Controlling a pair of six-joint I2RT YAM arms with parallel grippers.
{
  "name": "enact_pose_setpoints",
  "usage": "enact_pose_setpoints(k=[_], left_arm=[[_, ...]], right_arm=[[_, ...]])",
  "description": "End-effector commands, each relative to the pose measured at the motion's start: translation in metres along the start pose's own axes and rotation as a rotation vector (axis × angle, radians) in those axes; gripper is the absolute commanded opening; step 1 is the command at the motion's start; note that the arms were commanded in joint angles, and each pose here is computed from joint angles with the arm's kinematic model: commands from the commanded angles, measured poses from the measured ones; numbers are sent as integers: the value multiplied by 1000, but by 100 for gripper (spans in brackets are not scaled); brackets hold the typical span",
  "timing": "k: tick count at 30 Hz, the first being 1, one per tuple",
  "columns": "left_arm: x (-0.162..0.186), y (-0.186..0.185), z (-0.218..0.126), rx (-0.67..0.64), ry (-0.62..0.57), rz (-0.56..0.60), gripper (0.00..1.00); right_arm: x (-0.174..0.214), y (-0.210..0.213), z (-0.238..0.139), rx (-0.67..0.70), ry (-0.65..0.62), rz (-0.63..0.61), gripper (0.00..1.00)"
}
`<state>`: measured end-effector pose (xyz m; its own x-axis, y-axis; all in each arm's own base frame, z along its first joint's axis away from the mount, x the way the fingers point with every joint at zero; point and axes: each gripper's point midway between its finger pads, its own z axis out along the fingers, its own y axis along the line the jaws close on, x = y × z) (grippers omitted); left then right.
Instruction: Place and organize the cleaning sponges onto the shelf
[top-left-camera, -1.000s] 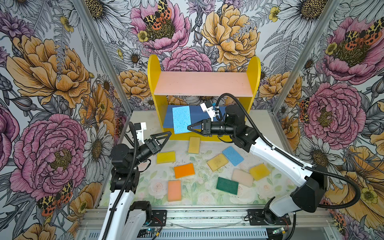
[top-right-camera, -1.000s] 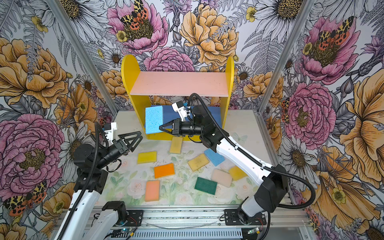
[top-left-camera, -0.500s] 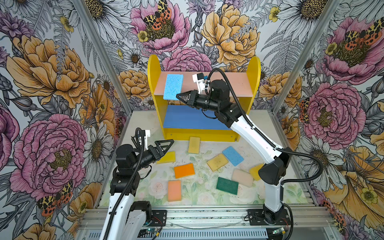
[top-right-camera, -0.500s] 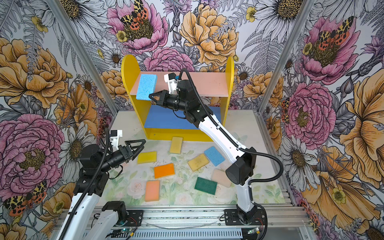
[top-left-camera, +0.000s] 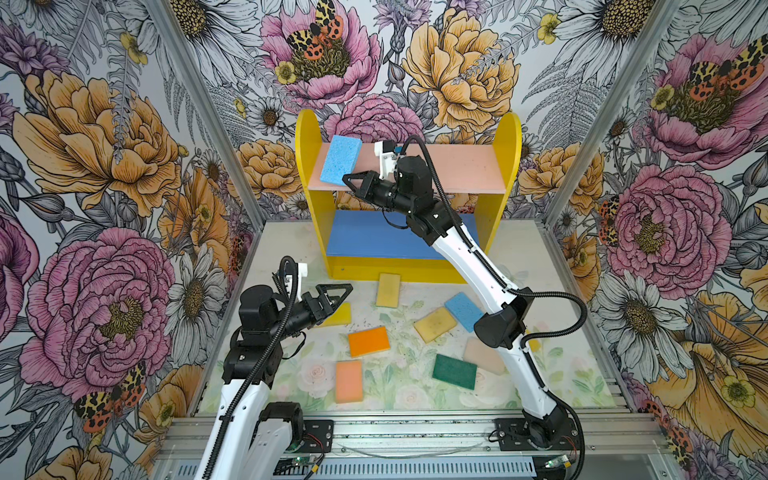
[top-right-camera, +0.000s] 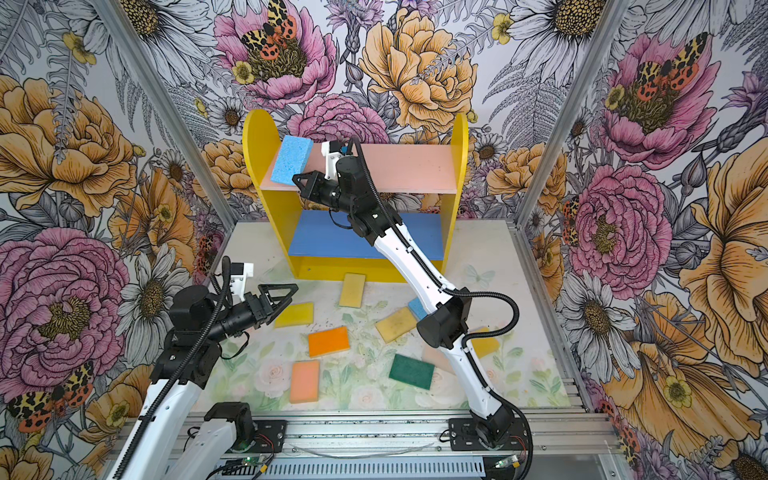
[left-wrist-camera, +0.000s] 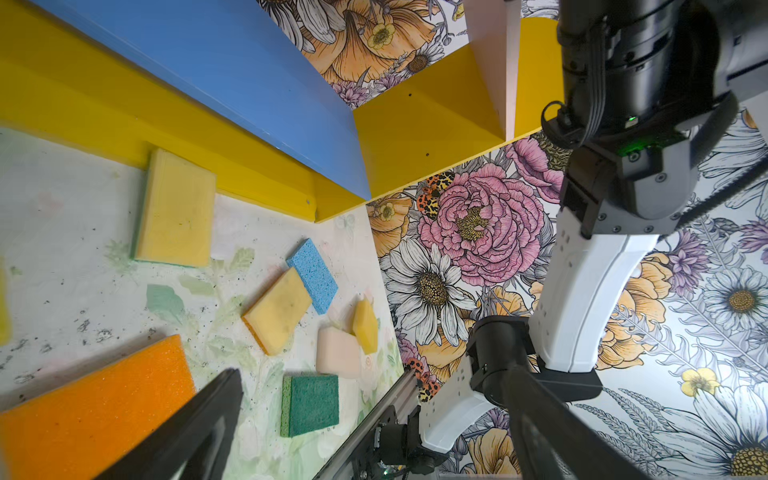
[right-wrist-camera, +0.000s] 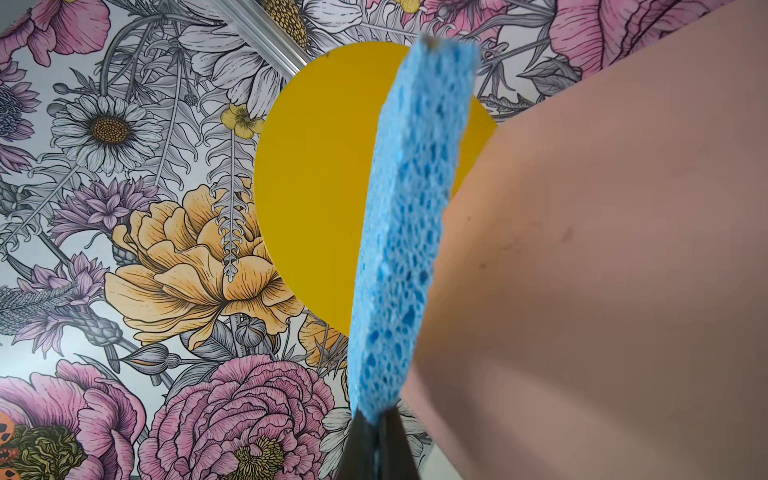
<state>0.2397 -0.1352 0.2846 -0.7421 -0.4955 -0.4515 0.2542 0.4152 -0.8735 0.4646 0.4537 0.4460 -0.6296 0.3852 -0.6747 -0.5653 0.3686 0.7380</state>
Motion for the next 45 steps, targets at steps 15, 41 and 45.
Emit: enact_pose_setpoints(k=[15, 41, 45], left_arm=[[-42, -30, 2, 110, -95, 8, 99], [-141, -240, 87, 341, -39, 361, 99], [-163, -244, 131, 369, -19, 382, 99]], right_arm=[[-20, -21, -29, 223, -66, -23, 57], [69, -9, -212, 304, 239, -168, 67], [90, -25, -226, 325, 285, -149, 68]])
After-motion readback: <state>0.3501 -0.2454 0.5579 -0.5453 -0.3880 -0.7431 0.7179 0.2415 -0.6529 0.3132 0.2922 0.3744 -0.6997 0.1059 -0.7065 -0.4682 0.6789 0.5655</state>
